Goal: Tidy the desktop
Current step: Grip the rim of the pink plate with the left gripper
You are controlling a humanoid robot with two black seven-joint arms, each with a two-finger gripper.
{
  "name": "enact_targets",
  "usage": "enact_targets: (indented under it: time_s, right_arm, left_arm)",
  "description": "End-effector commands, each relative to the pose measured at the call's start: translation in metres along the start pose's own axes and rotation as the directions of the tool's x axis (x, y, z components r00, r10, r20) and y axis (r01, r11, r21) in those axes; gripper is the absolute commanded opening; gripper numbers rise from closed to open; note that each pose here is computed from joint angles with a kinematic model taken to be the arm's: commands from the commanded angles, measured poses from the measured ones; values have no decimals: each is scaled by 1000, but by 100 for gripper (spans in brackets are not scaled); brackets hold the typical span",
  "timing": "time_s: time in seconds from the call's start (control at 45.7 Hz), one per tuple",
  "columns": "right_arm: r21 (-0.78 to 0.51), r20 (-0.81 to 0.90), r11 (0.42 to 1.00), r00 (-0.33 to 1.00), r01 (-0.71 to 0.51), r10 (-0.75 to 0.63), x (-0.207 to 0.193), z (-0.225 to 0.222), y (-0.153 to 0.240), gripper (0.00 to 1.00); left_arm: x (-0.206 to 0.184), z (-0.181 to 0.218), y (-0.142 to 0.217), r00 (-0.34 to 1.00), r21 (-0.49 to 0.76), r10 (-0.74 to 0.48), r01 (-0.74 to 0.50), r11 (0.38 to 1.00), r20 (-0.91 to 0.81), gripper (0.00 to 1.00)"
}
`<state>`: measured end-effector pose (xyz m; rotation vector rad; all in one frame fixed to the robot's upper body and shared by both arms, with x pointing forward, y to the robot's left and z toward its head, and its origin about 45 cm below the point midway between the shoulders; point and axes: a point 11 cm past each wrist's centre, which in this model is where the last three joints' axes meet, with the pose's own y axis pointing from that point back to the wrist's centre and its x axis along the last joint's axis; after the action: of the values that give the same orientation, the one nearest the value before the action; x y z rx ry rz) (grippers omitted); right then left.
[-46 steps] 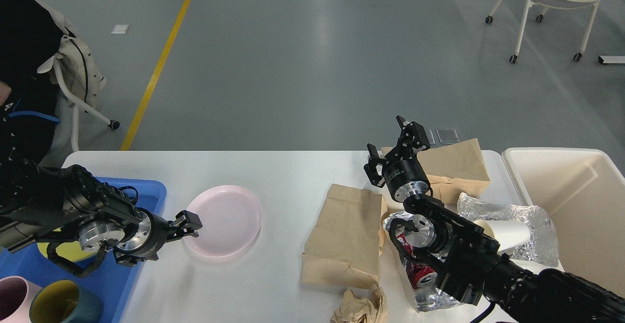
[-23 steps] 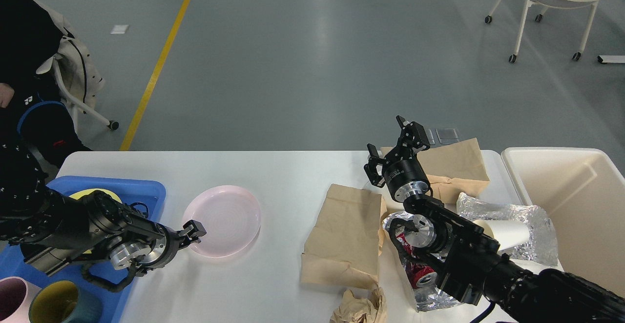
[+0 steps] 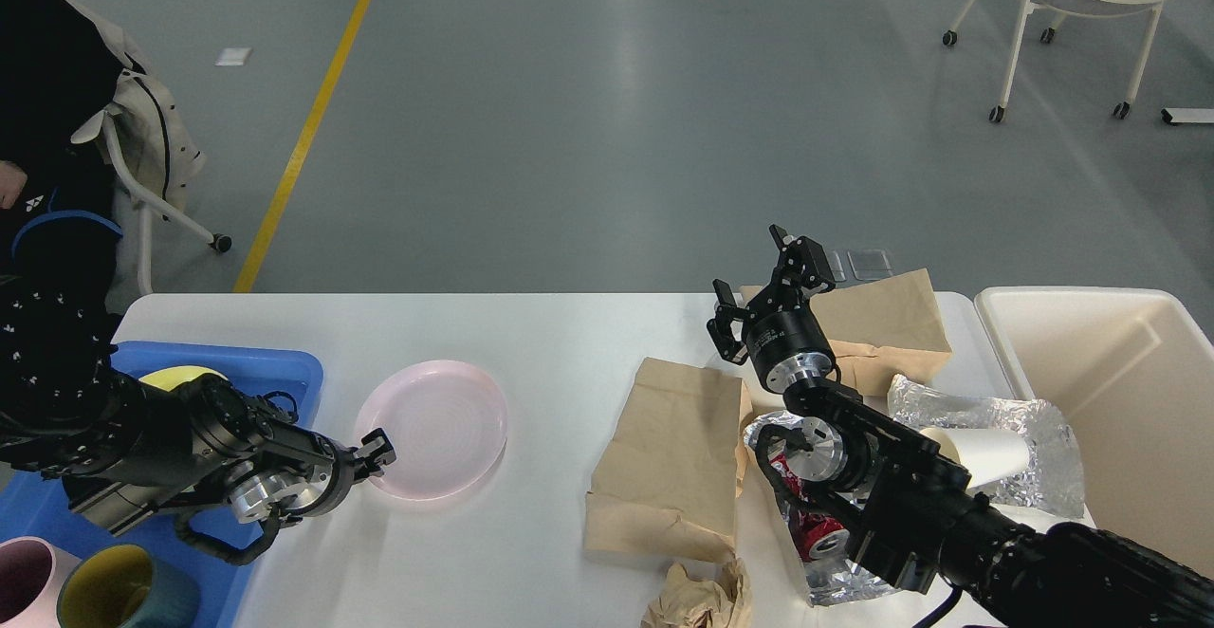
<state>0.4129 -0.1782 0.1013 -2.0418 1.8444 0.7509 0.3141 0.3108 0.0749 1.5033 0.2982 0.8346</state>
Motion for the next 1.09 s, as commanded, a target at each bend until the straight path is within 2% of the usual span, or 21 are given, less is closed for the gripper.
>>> enact_targets:
  time_s: [0.0,0.109,0.35,0.679,1.073]
  right_arm:
    - [0,0,1000,1000,0,0,0,0,0,100]
    - [0,0,1000,1000,0,0,0,0,0,100]
    - [0,0,1000,1000,0,0,0,0,0,100]
    - [0,0,1000,1000,0,0,0,0,0,100]
    - [0,0,1000,1000,0,0,0,0,0,100]
  left_arm:
    - [-2,1,-1,1000,2,-1,1,1000,8,58]
    - [-3,1,-1,1000,19,-1,0,1000,12,50]
    - [2,0,-6,1000,28,25,-25,999,6,47]
    - [1,6,-7,1000,14,27,-27,1000,2,32]
    - [-2,5,-11,998,15,63,-64,998,10,21]
